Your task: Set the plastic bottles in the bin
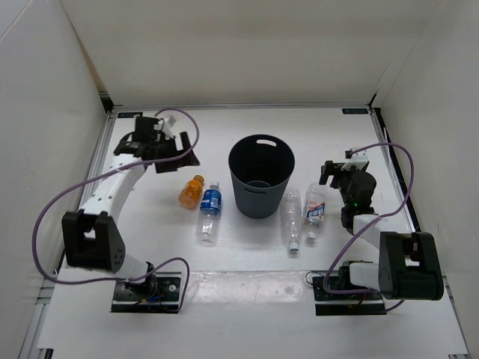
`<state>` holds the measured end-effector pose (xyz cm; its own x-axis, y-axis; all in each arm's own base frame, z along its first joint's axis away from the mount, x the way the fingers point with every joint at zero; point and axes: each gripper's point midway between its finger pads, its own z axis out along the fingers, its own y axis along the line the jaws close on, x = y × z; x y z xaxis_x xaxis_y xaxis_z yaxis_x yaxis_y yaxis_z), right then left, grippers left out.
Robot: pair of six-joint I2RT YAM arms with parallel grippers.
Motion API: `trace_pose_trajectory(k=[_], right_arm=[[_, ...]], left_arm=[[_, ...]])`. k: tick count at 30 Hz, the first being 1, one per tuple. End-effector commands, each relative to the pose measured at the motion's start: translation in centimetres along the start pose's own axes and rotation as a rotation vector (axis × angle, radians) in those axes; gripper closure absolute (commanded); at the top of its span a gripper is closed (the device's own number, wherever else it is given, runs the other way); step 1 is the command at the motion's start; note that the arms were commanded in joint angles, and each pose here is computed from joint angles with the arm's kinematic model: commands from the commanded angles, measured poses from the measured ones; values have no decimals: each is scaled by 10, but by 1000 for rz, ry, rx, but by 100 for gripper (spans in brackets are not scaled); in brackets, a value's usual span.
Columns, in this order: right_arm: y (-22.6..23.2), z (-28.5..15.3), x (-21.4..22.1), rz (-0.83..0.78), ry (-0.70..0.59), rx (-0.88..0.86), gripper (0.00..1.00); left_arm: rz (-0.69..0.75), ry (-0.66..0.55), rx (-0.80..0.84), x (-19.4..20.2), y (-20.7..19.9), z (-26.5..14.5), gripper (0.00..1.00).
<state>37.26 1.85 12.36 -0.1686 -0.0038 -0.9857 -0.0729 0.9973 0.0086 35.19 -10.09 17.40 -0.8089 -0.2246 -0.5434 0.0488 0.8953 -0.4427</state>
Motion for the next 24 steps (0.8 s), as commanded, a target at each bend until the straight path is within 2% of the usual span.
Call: trace_pose_trajectory(k=[1, 7, 19, 24], right_arm=[[0, 5, -18, 0, -49, 12, 10], [-1, 5, -18, 1, -54, 15, 10], [-2, 5, -18, 1, -51, 6, 10], [-3, 5, -17, 3, -49, 2, 10]], left_arm=[[66, 92, 55, 12, -30, 11, 0], [88, 159, -6, 23, -26, 33, 0], [107, 223, -164, 33, 10, 46, 0], [51, 289, -211, 50, 26, 56, 0]])
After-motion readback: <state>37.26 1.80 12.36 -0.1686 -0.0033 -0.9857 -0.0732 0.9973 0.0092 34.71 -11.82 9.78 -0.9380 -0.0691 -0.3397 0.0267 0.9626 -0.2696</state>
